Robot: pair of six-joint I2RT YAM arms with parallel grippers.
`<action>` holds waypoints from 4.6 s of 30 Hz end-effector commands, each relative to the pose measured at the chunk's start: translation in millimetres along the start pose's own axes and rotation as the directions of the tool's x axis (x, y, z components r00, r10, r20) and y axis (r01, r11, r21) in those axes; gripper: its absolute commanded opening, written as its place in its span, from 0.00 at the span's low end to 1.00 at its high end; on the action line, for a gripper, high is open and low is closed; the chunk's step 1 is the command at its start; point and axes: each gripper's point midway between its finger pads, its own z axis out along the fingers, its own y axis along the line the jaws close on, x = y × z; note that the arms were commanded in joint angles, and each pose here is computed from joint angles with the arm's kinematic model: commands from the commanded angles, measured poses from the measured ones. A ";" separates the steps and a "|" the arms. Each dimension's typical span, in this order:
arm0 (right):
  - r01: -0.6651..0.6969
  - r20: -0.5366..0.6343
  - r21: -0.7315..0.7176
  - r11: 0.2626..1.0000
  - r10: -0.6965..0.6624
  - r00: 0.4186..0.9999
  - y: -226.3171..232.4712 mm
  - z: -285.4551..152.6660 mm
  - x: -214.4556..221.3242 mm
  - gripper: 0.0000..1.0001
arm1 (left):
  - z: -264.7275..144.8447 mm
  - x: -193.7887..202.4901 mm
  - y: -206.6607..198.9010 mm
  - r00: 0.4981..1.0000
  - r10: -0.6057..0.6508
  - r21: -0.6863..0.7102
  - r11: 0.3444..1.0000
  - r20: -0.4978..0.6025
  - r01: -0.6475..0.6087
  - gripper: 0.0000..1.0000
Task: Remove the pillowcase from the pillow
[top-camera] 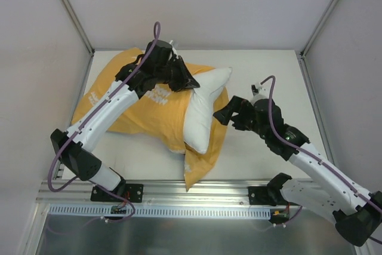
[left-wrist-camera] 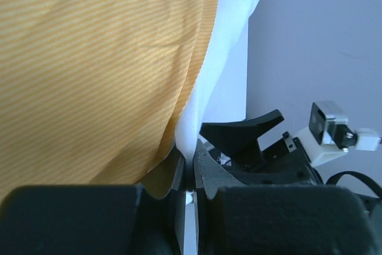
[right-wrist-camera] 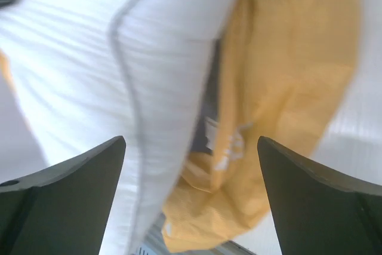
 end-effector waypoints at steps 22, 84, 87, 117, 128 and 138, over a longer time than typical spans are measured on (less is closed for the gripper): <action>0.107 -0.158 -0.283 0.953 -0.157 0.975 91.3 24.2 11.2 0.96 | 23.9 6.3 -77.2 0.997 0.075 0.195 0.978 -0.033 -0.068 0.00; -0.410 0.280 0.217 0.886 0.346 0.895 -154.0 -81.3 -118.2 0.01 | -66.0 -35.2 263.0 0.962 -0.092 -0.377 0.907 0.258 0.188 0.00; -0.490 0.343 0.154 0.858 0.418 0.841 -149.1 -95.9 -142.7 0.01 | -90.0 -44.0 271.9 0.929 -0.145 -0.353 0.896 0.339 0.268 0.00; -0.538 0.236 0.155 0.829 0.498 0.835 -178.1 -66.2 -87.3 0.01 | -100.3 -99.8 240.3 0.937 -0.135 -0.254 0.941 0.321 0.222 0.99; -0.532 0.235 0.189 0.826 0.488 0.841 -183.2 -66.5 -88.5 0.01 | 2.2 -57.6 216.6 0.991 -0.130 -0.246 0.960 0.035 0.135 0.00; -0.599 0.253 0.216 0.771 0.549 0.797 -211.1 -35.7 -120.0 0.01 | -38.8 117.5 211.4 0.986 -0.087 -0.072 0.994 -0.141 0.077 0.00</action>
